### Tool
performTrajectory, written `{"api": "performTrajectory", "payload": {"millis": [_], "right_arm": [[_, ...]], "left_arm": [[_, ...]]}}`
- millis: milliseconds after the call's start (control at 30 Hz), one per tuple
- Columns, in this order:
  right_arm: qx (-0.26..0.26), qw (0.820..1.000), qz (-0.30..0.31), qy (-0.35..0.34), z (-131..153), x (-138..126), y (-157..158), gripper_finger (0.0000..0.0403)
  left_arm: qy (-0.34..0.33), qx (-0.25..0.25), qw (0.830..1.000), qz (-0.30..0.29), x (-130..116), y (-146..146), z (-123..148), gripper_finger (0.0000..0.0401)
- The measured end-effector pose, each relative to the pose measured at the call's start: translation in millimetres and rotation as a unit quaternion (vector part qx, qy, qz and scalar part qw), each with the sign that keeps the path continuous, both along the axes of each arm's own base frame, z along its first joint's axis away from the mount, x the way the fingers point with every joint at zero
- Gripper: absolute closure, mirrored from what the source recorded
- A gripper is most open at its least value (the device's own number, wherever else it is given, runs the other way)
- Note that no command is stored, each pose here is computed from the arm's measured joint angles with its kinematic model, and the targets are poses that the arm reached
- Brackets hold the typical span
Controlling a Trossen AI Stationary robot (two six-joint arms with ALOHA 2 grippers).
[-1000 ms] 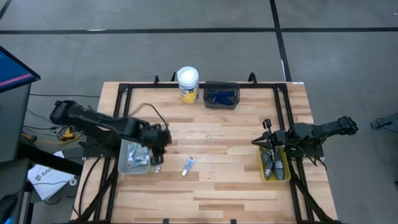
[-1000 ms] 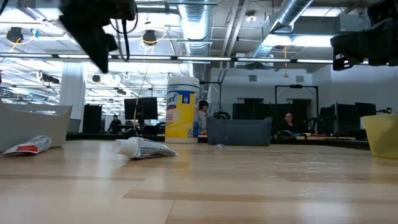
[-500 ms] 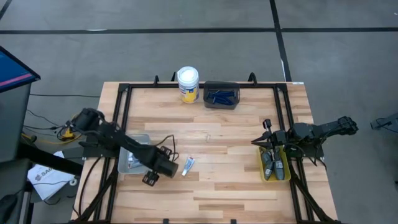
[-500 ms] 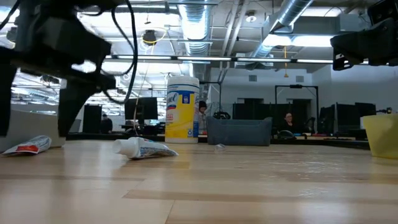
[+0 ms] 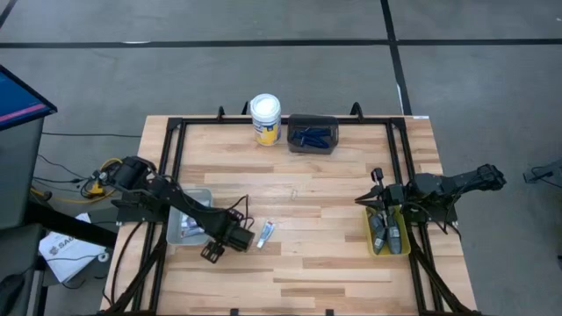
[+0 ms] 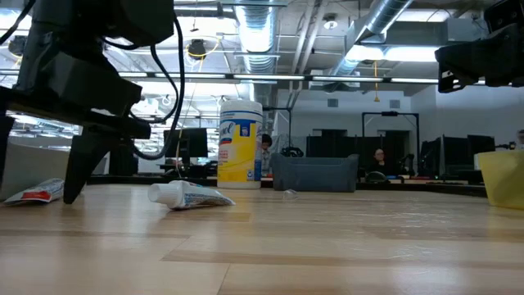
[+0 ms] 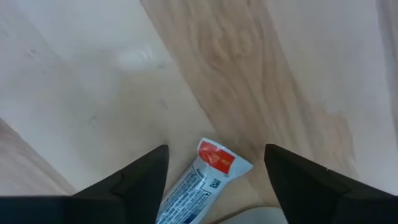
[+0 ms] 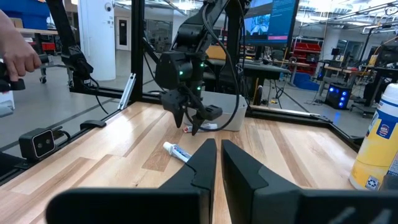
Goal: Pick & Place Travel size toiletries
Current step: Put the white toothpaste into the gray bin
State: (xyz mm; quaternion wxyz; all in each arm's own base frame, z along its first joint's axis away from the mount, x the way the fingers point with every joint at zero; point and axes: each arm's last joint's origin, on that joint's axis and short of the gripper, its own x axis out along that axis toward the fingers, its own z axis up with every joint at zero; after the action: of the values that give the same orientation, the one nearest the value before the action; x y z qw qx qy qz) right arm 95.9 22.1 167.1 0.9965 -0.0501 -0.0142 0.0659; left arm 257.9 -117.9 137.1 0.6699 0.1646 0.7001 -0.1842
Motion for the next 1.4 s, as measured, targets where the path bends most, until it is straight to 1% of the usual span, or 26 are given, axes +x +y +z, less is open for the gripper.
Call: {"api": "performTrajectory", "payload": {"millis": [100,333,433,733,800,1033,1100,1133,1200,1267,1300,1333,1400], "right_arm": [[0.0,1.0,0.0,0.0,0.0,0.0,0.0,0.0386],[0.0,1.0,0.0,0.0,0.1,0.0,0.0,0.0386],[0.0,1.0,0.0,0.0,0.0,0.0,0.0,0.0386],[0.0,1.0,0.0,0.0,0.0,0.0,0.0,0.0386],[0.0,1.0,0.0,0.0,0.0,0.0,0.0,0.0386],[0.0,1.0,0.0,0.0,0.1,0.0,0.0,0.0386],[0.0,1.0,0.0,0.0,0.1,0.0,0.0,0.0386],[0.0,1.0,0.0,0.0,0.1,0.0,0.0,0.0386],[0.0,1.0,0.0,0.0,0.1,0.0,0.0,0.0386],[0.0,1.0,0.0,0.0,0.0,0.0,0.0,0.0386],[0.0,1.0,0.0,0.0,0.0,0.0,0.0,0.0386],[0.0,1.0,0.0,0.0,0.0,0.0,0.0,0.0386],[0.0,1.0,0.0,0.0,0.1,0.0,0.0,0.0386]], "left_arm": [[0.003,0.002,1.0,0.0,0.8,-0.2,-1.7,0.0166],[-0.002,0.014,1.0,0.0,1.1,0.7,-2.4,0.0268],[-0.002,0.015,1.0,0.001,1.5,1.5,-2.5,0.0304],[0.001,0.01,1.0,0.014,3.5,6.8,-3.0,0.0385],[0.001,0.009,1.0,0.015,3.7,7.1,-3.0,0.0397],[-0.007,0.02,1.0,0.018,4.0,7.9,-2.3,0.0401],[-0.018,0.033,0.999,0.028,4.7,8.4,-0.1,0.0401],[-0.035,0.051,0.997,0.041,6.6,8.5,2.6,0.0401],[-0.1,0.101,0.986,0.084,14.7,10.5,16.0,0.0401],[-0.175,0.156,0.962,0.14,19.5,14.3,34.3,0.04],[-0.206,0.173,0.948,0.17,20.3,16.8,41.9,0.0398],[-0.228,0.178,0.937,0.199,21.0,20.0,49.0,0.0395],[-0.252,0.16,0.924,0.239,19.5,27.7,64.4,0.0384]]}}
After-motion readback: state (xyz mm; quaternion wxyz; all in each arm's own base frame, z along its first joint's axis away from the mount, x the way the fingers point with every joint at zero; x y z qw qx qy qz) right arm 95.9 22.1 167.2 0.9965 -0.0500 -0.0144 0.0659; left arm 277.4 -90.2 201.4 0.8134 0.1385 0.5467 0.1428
